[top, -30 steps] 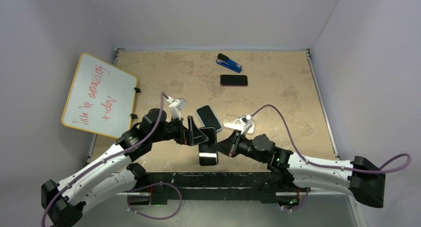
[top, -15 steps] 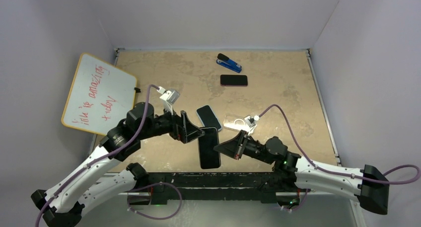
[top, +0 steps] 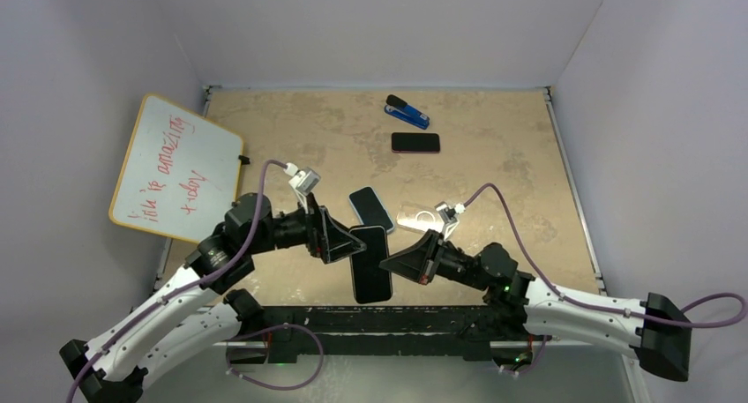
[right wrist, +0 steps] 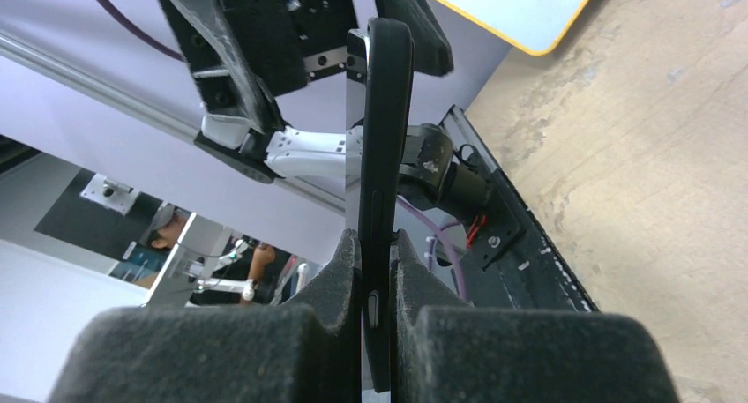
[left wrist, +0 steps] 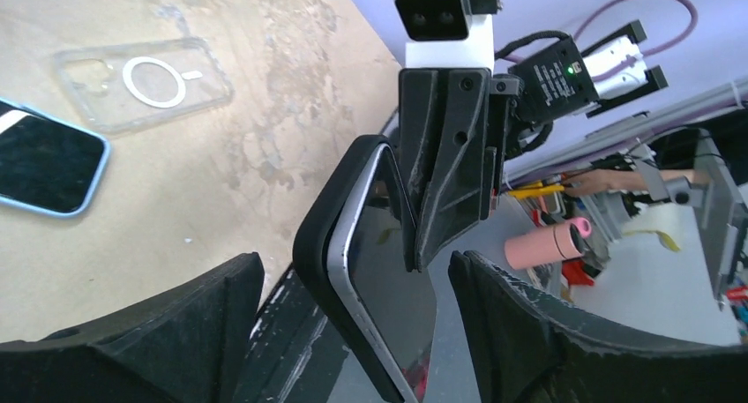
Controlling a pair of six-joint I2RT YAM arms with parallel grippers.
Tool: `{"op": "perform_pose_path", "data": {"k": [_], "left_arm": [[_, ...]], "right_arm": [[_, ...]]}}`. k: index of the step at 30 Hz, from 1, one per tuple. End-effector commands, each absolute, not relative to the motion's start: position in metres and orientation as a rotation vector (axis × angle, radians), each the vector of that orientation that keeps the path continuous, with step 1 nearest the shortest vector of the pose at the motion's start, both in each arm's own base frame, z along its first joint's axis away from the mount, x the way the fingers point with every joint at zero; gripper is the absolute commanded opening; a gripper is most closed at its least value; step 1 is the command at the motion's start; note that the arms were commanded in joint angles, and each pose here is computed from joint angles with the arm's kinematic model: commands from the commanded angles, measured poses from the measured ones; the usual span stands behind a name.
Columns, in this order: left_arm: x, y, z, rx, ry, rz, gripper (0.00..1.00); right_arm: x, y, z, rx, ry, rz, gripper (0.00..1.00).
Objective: Put the phone into the phone case
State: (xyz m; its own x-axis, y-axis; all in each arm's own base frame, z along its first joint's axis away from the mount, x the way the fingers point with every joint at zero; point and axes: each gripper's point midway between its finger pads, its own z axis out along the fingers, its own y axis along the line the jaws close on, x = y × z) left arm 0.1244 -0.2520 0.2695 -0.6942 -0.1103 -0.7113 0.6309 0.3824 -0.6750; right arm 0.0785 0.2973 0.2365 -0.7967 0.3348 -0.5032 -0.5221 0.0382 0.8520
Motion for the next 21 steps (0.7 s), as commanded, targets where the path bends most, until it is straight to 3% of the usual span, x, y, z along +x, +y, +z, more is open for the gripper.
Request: {"op": "perform_pose_path", "data": {"k": [1,5,9,11,15,18,21], "left_arm": [[0.113,-0.266,0.293,0.482,1.817,-1.562,0.77],[0.113,-0.269,0.296,0.44,1.784,-1.625,0.58],[0.118,-0.268,0.294,0.315,1.781,-1.674,0.02],[0.119,-0.266,0.291,0.257,1.782,-1.698,0.0],[0.12,-0.265,0.29,0.177,1.788,-1.74,0.0],[0.118,-0.268,0.295,0.15,1.767,-1.809,0.0],[0.119,-0.271,0.294,0.12,1.786,-1.852,0.0]], "right_arm": [[0.066,0.293,0.302,-0.205,1.452,2.017,0.0],[0.064,0.295,0.301,-0.214,1.453,2.037,0.0],[0.067,0.294,0.289,-0.186,1.487,2.016,0.0],[0.07,0.294,0.283,-0.172,1.519,1.986,0.01],[0.079,0.296,0.276,-0.147,1.597,1.907,0.36],[0.081,0.3,0.271,-0.153,1.653,1.869,0.53],[0.082,0.307,0.264,-0.18,1.724,1.836,0.59]]}}
